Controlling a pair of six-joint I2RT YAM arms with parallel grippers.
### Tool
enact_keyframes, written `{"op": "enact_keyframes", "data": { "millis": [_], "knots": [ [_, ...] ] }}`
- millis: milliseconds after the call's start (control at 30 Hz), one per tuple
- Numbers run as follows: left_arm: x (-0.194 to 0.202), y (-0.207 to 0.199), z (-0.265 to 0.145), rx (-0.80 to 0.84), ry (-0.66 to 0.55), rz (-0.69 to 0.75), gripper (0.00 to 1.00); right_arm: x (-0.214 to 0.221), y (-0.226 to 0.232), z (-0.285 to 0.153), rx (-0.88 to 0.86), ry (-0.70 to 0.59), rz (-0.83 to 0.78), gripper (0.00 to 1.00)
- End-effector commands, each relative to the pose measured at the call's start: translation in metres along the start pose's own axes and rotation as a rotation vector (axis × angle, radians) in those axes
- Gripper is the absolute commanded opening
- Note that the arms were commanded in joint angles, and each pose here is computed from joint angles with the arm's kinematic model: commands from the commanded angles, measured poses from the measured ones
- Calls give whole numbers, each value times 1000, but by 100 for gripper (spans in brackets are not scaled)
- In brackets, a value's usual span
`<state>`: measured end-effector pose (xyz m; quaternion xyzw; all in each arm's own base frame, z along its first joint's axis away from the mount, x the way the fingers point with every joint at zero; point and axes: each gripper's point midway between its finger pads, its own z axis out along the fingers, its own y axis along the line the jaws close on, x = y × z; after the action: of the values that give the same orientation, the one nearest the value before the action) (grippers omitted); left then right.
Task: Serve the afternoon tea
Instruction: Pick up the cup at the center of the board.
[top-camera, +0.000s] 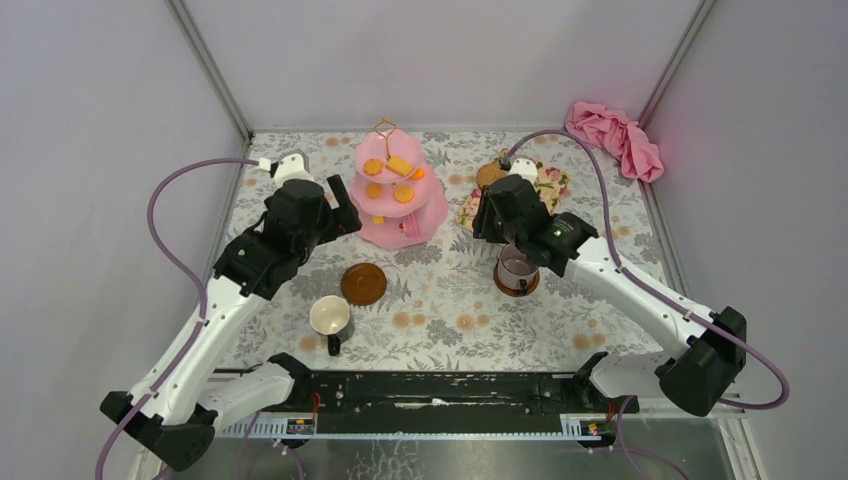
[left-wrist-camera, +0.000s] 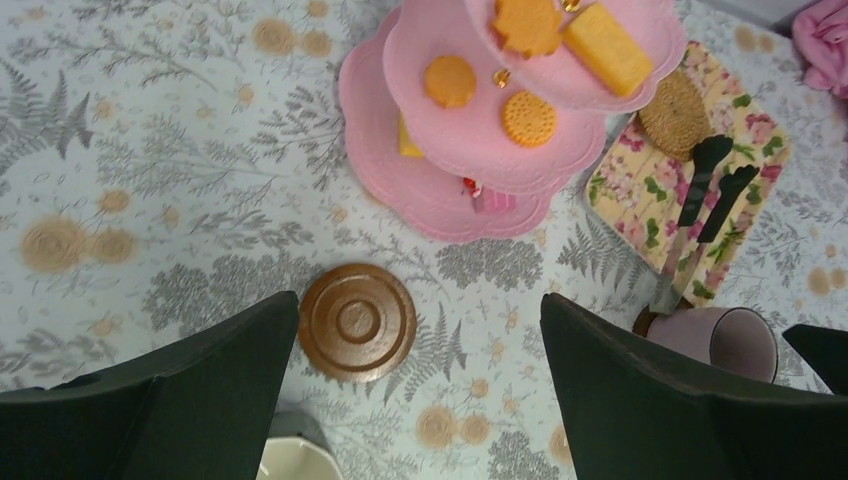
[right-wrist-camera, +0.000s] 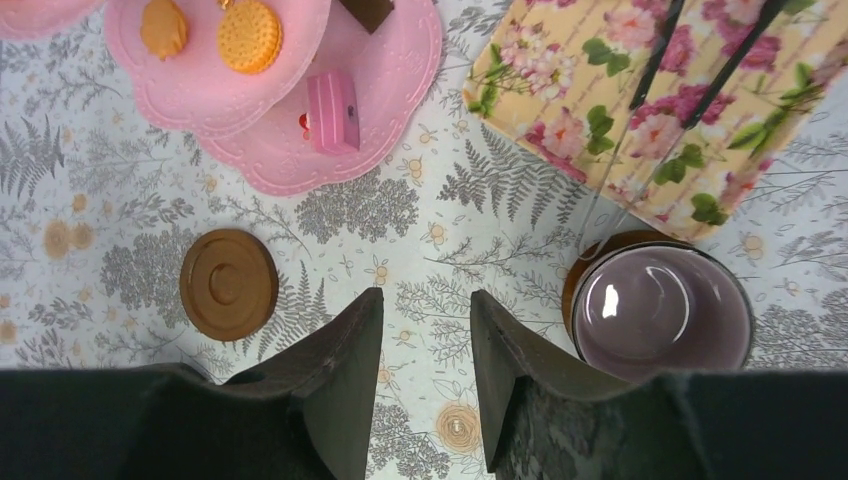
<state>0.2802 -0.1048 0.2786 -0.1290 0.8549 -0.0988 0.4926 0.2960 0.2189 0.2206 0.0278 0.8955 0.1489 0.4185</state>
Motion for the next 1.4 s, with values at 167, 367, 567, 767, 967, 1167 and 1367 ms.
{"op": "enact_keyframes", "data": {
  "millis": [167,367,567,767,967,1167,1367],
  "knots": [
    [47,50,-46,-139,152,-88,97,35,14,30,-94,34,-29,44],
    [84,65,-51,-182,238,-174,96,53,19,46,-117,61,-44,44],
    [108,69,-51,-212,303,-235,94,62,22,56,-121,74,-67,44],
    [129,80,-47,-275,334,-295,92,71,27,59,-139,86,-81,44],
    [122,84,-50,-320,350,-230,91,78,25,59,-136,95,-100,45],
    [128,98,-58,-375,385,-166,91,80,24,55,-140,94,-113,45],
    [131,103,-64,-383,391,-170,91,83,33,53,-165,94,-116,45]
  ]
}}
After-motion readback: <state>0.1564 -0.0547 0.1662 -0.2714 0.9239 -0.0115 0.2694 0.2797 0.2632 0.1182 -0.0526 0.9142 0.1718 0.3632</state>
